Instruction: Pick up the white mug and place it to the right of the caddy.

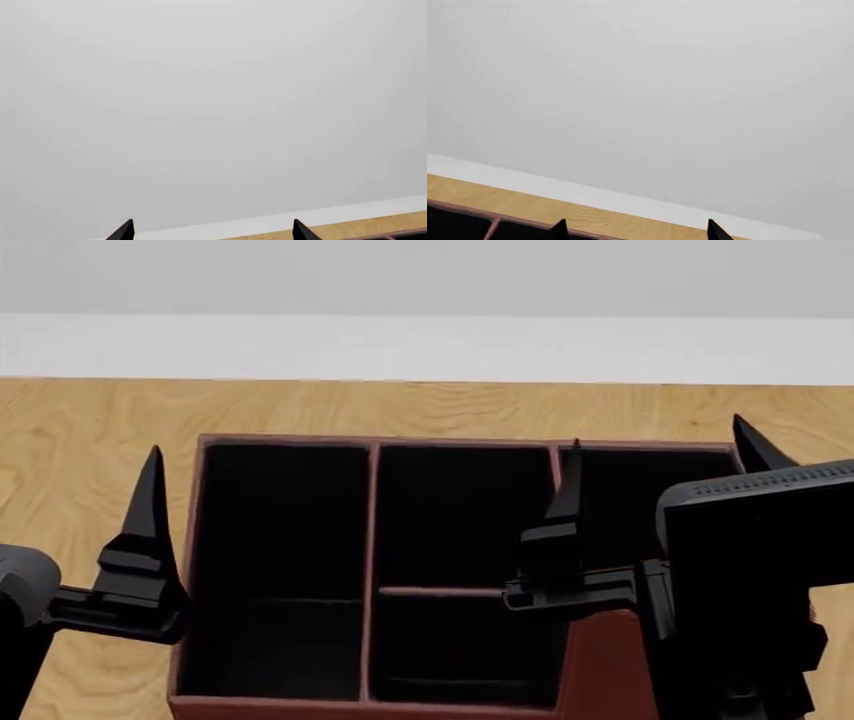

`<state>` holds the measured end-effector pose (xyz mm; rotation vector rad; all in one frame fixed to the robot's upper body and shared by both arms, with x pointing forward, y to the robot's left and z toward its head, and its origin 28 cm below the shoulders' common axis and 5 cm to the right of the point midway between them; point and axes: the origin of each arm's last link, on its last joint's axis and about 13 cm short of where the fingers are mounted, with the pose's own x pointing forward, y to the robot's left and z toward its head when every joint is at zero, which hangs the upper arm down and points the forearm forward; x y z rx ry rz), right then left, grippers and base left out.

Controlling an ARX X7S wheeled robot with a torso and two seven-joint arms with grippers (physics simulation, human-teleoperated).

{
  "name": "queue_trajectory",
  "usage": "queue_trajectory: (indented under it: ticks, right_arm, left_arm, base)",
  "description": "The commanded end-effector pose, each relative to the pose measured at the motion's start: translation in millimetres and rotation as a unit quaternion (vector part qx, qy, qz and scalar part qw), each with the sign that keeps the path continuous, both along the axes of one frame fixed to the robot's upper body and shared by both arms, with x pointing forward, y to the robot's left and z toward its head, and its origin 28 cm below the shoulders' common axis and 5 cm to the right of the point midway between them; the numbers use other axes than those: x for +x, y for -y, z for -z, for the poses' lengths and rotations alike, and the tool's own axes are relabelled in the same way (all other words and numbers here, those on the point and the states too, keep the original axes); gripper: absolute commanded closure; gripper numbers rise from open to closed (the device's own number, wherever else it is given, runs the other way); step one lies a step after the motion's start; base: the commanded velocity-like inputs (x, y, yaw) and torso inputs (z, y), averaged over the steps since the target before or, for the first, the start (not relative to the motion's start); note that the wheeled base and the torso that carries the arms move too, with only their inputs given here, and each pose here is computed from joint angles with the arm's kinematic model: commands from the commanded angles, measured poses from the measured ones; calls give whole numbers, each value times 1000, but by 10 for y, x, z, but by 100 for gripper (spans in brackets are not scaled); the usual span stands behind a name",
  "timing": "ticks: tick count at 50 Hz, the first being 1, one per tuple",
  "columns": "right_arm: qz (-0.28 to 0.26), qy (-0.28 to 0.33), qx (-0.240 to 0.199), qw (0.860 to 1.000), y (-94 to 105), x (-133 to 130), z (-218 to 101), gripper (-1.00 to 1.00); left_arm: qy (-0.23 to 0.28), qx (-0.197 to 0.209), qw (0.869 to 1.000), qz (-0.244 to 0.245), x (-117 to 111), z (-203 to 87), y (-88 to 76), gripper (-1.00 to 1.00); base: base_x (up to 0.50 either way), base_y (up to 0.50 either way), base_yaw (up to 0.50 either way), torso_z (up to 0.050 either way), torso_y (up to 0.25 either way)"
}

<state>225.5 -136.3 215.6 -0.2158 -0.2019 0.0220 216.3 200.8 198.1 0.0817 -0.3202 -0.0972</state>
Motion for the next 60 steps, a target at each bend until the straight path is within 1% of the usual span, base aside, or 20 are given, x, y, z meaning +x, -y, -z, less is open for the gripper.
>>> queue_trajectory:
  ticks: [1,9,18,23,29,31,33,34,36,38,39,41,43,48,50,51,52,53,54,60]
  right_arm:
    - [0,-1,0,1000,-5,-2,3,-100]
    - [-2,-1,2,1000,-7,-3,-1,-100]
    - [-5,0,1,1000,-10,-3,-3,-100]
    - [-8,-2,4,1000,-10,-3,-6,-100]
    - [-15,-8,10,1000,-7,-22,-36,-100]
    - [-35,-23,12,999,-3,-32,-41,-100]
    - [-34,-21,-5,999,7,-54,-44,-100]
    - [-51,-28,2,998,9,-74,-49,-100]
    - [-56,-28,-4,998,16,-111,-64,-100]
    - [-90,-43,6,995,13,-163,-81,-100]
    - [-89,-40,2,995,13,-180,-96,-100]
    - [-114,-51,6,992,6,-229,-115,-100]
    - [-119,-56,-2,991,8,-268,-141,-100]
    - [-145,-78,3,986,50,-346,-169,-100]
    - [-148,-80,-3,986,56,-396,-206,-100]
    - [-163,-84,12,983,55,-421,-217,-100]
    - [-155,-94,13,983,84,-442,-244,-100]
    - [-178,-100,5,979,64,-489,-265,-100]
    - [-182,-106,9,978,71,-512,-289,-100]
    - [-188,-132,-25,973,88,-656,-381,-100]
  left_arm:
    - [-2,0,1000,-5,6,9,-8,-100]
    - [-4,0,1000,-3,-2,6,-11,-100]
    - [-4,0,1000,-1,0,8,-6,-100]
    - [-8,-9,1000,-2,-2,-11,-12,-100]
    - [-7,-1,1000,-7,-1,-29,-8,-100]
    - [-7,-2,1000,-7,3,-38,-11,-100]
    - [-7,-3,1000,-8,12,-44,-17,-100]
    - [-8,-3,1000,-9,15,-48,-20,-100]
    - [-8,-2,1000,-9,17,-56,-21,-100]
    - [-7,-2,1000,-10,21,-62,-23,-100]
    - [-8,-1,1000,-10,26,-61,-23,-100]
    - [-9,2,1000,-11,41,-56,-21,-100]
    - [-8,1,1000,-11,44,-65,-22,-100]
    - [-6,0,1000,-13,40,-80,-31,-100]
    - [-6,1,1000,-14,43,-83,-34,-100]
    - [-6,2,1000,-15,44,-84,-34,-100]
    - [-7,3,1000,-15,44,-86,-34,-100]
    - [-7,3,1000,-15,43,-89,-34,-100]
    - [-6,4,1000,-16,38,-95,-33,-100]
    - [-4,4,1000,-16,14,-119,-21,-100]
  base:
    - [281,-20,0,0,10]
    - [259,-10,0,0,0]
    - [-3,0,0,0,1]
    - [0,0,0,0,0]
    - [0,0,0,0,0]
    - [0,0,0,0,0]
    - [0,0,0,0,0]
    - [0,0,0,0,0]
    - [0,0,0,0,0]
    - [0,0,0,0,0]
    - [0,0,0,0,0]
    - [0,0,0,0,0]
    - [0,0,0,0,0]
    - [0,0,0,0,0]
    - [0,0,0,0,0]
    - [0,0,0,0,0]
    - [0,0,0,0,0]
    - [0,0,0,0,0]
    - [0,0,0,0,0]
    - [0,0,0,0,0]
